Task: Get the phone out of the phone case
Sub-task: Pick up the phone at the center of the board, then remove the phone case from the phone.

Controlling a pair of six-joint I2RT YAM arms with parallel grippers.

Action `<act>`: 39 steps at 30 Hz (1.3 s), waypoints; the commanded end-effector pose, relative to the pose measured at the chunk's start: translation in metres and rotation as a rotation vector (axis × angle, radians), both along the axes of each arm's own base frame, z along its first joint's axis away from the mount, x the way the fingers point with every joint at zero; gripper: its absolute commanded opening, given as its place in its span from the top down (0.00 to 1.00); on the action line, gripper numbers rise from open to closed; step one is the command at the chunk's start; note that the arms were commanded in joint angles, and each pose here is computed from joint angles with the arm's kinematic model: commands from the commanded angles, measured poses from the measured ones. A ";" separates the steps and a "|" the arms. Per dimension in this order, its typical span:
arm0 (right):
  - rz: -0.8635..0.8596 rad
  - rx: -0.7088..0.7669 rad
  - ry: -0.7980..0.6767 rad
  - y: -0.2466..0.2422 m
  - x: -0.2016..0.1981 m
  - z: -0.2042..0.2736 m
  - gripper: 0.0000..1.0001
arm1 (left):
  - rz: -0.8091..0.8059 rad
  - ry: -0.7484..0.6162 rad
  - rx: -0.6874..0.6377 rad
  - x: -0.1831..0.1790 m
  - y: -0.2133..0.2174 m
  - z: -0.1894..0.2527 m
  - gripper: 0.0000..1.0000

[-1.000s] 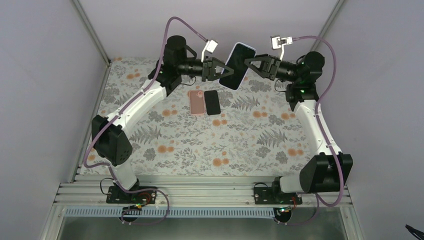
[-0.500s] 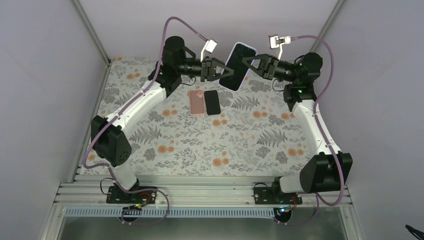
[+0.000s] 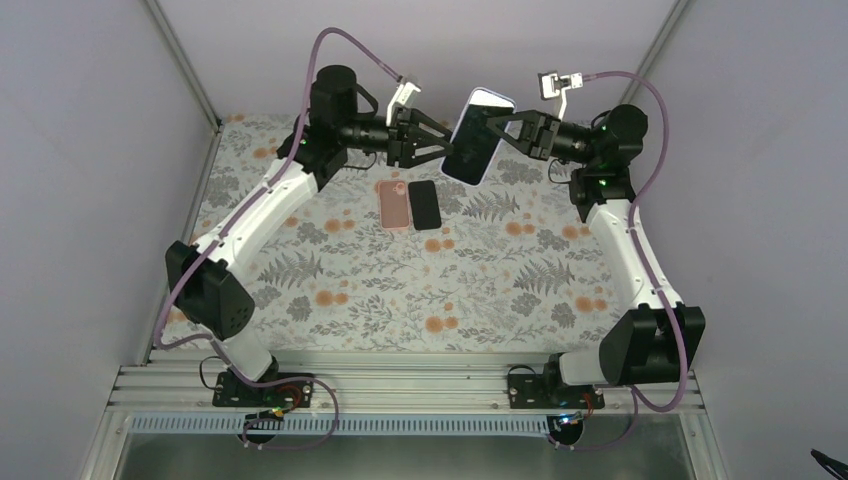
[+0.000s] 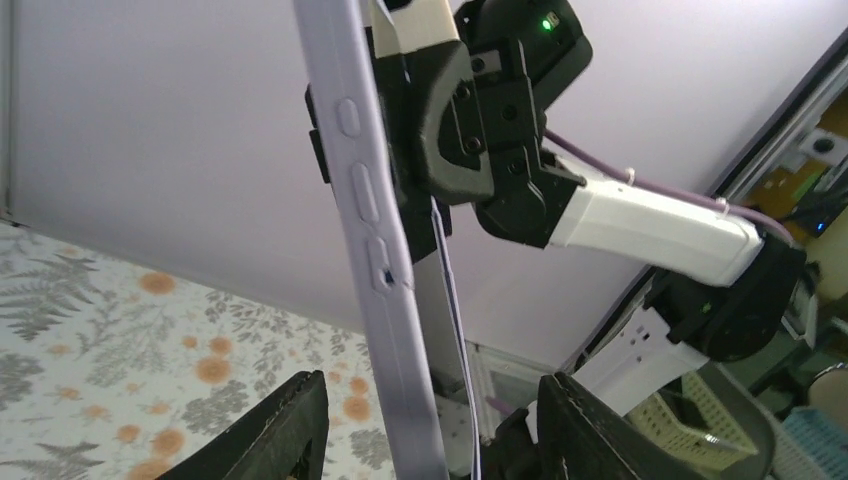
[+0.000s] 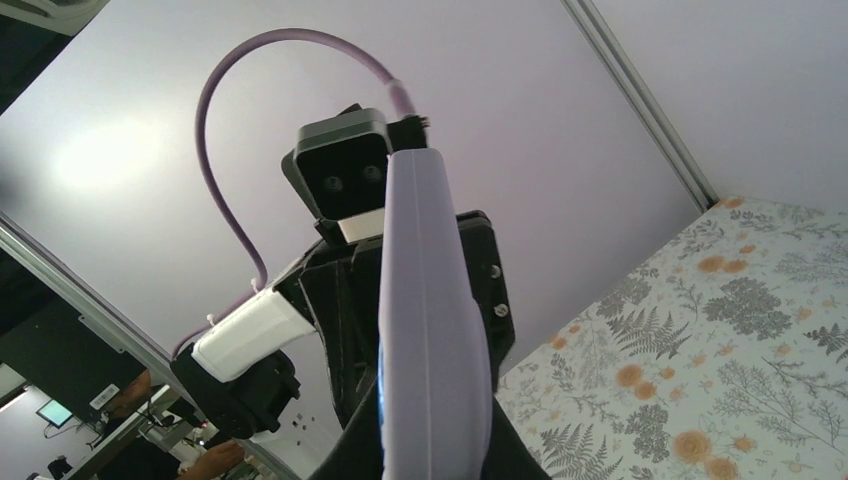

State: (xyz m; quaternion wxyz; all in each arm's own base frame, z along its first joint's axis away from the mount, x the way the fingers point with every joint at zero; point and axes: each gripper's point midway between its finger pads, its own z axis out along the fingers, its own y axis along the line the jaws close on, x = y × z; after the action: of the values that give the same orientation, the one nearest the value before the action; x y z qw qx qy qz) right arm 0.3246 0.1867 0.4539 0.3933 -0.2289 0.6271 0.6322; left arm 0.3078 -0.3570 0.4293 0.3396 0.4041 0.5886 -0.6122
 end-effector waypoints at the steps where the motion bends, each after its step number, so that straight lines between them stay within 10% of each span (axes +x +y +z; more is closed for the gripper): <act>1: -0.004 0.005 -0.032 -0.007 -0.003 0.015 0.96 | -0.033 -0.151 0.018 -0.023 0.018 0.011 0.46; 39: 0.008 0.012 -0.043 -0.010 -0.018 0.020 0.96 | 0.075 -0.040 0.125 -0.004 0.010 -0.047 0.66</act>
State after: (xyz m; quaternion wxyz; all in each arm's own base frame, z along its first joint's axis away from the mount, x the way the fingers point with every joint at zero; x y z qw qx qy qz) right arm 0.3235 0.1783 0.4554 0.3821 -0.2209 0.6312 0.6379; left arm 0.2921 -0.3453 0.3905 0.3417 0.4259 0.6190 -0.5646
